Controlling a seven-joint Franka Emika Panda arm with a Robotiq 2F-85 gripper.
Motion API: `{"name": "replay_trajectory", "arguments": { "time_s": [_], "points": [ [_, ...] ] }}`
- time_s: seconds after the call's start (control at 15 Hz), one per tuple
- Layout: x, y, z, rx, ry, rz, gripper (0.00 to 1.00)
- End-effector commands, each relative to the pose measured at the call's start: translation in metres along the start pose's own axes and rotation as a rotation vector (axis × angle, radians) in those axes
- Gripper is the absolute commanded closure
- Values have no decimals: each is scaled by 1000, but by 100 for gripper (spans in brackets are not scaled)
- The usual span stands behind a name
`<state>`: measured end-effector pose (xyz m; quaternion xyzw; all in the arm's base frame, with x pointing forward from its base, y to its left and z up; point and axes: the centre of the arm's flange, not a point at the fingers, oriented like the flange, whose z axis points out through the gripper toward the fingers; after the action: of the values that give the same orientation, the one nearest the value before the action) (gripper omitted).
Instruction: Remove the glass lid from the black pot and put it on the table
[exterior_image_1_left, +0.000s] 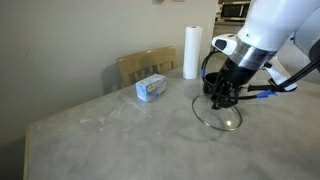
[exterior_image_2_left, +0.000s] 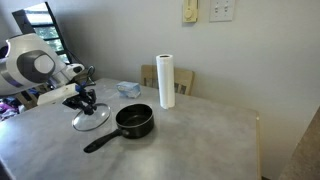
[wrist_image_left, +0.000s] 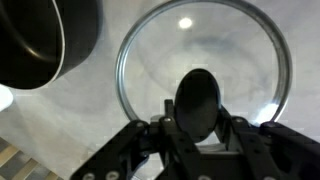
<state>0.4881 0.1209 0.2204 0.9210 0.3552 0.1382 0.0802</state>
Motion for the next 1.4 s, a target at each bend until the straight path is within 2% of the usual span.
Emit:
{"name": "replay_trajectory", "arguments": {
  "time_s": [0.0,0.4,0.47,0.53,0.6,0.93,1.13,1.33],
  "points": [
    [-4,-17,9,-4,-50,23,86],
    [-9,-35,25,18,-129,58,86],
    [-9,-36,27,20,-134,62,70],
    [-9,-36,27,26,-135,62,36],
    [-9,-36,28,28,-136,64,35],
    [-7,-29,17,38,-144,58,1],
    [-5,-15,-7,54,-167,49,0],
    [-1,3,-43,34,-208,33,0]
  ]
}}
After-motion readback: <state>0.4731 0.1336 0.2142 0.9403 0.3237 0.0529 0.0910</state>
